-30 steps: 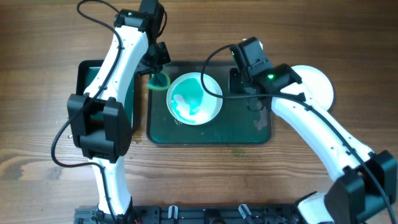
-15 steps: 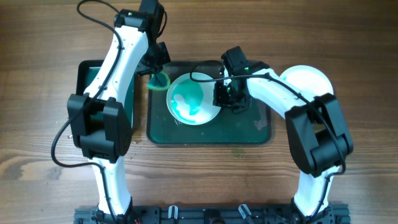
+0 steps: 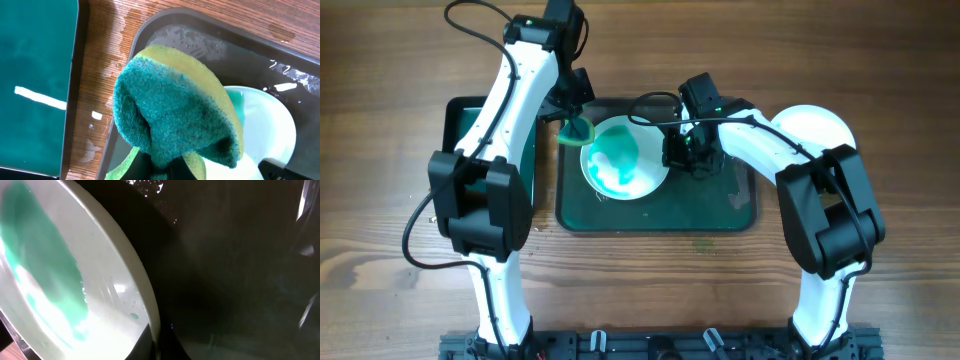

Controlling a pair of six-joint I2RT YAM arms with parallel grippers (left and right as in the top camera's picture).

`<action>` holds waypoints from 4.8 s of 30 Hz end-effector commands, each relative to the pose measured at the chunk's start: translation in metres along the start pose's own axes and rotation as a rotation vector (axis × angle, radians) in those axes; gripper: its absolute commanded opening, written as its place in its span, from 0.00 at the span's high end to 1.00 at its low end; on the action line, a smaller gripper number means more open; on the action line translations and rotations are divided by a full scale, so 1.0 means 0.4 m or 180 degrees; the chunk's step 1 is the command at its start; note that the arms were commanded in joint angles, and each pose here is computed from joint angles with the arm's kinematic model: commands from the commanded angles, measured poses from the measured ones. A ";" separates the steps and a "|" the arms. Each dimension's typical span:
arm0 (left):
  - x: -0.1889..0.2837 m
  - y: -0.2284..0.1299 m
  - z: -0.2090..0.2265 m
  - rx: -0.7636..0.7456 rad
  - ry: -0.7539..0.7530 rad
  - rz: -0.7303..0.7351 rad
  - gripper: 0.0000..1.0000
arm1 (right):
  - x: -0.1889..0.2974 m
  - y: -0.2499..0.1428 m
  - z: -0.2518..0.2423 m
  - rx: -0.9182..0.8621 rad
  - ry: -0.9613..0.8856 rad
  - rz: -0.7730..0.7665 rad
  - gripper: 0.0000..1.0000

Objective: Clean dirty plates on tray and stack at the side

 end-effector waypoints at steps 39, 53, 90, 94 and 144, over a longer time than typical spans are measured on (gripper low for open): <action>0.034 0.001 -0.010 0.0021 -0.0092 -0.0070 0.96 | 0.716 -0.103 0.132 0.1485 -0.4481 -0.3511 0.96; 0.034 0.001 -0.010 0.0021 -0.0093 -0.0072 0.96 | 0.471 -0.025 0.016 0.0874 -0.1841 -0.1781 0.96; 0.042 0.016 -0.007 -0.0085 -0.0125 -0.0142 0.96 | 0.501 -0.001 -0.642 -0.1305 -0.0702 -0.1727 0.21; 0.072 0.019 0.024 -0.0241 -0.0104 -0.0137 0.96 | 0.569 0.026 -0.592 -0.1121 -0.0597 -0.1674 0.13; 0.293 0.022 0.348 -0.0448 0.0039 -0.0915 0.00 | 0.714 0.028 -0.192 0.0295 -0.0602 -0.1643 0.00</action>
Point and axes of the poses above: each gripper's point midway between its finger pads, its own x axis back along the fingers, its own z axis along the line the jaws close on, y = z × x, the point moved 3 cm from there along x, back along the fingers, and after that the axes turned 1 degree about x, right-handed, at the moved point
